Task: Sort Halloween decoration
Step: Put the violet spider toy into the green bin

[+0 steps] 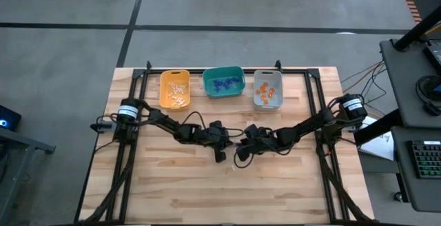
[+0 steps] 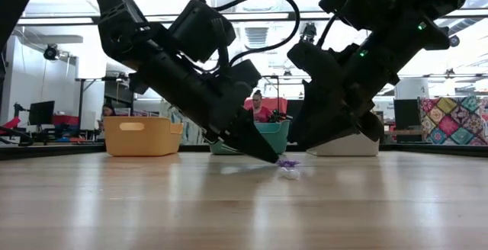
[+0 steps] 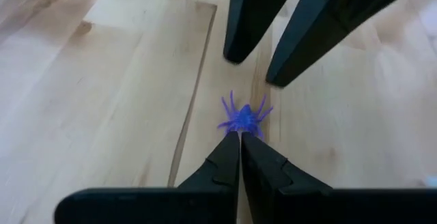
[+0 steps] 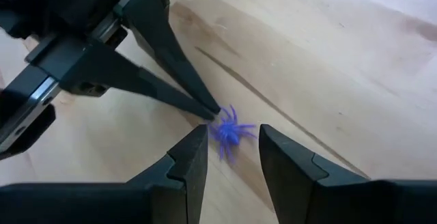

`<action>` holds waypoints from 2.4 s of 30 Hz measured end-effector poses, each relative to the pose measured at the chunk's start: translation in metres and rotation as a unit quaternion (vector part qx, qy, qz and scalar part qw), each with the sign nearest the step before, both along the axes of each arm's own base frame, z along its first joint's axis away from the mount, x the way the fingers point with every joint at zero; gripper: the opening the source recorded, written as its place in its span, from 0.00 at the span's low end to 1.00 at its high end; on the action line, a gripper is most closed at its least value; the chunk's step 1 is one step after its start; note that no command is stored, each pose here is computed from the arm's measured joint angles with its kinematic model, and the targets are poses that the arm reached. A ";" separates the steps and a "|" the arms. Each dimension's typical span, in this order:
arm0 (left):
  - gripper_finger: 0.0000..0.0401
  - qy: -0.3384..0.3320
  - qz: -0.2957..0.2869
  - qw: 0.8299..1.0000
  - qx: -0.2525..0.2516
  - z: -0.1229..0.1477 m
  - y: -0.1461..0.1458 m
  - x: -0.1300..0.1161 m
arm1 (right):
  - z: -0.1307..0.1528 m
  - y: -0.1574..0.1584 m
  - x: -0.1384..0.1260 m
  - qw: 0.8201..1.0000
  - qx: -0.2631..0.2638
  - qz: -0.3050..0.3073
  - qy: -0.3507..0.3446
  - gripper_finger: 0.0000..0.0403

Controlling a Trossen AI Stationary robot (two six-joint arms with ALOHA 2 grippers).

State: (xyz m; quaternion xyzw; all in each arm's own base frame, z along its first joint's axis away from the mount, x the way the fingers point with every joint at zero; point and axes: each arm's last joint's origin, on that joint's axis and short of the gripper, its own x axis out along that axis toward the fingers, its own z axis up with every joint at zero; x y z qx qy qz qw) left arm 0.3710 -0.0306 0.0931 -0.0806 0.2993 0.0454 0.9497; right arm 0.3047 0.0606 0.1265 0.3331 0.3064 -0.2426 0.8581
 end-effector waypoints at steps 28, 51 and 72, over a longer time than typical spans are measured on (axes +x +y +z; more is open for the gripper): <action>0.00 0.009 -0.011 1.000 0.015 0.000 -0.001 0.001 | 0.000 0.005 -0.002 1.000 0.000 -0.022 -0.006 0.31; 0.00 -0.001 -0.008 1.000 0.005 0.014 -0.002 -0.001 | -0.021 0.005 0.000 0.999 -0.008 -0.028 0.023 0.31; 0.00 0.013 -0.002 1.000 0.028 -0.004 -0.001 0.001 | -0.020 0.005 0.000 0.999 0.003 -0.033 0.016 0.31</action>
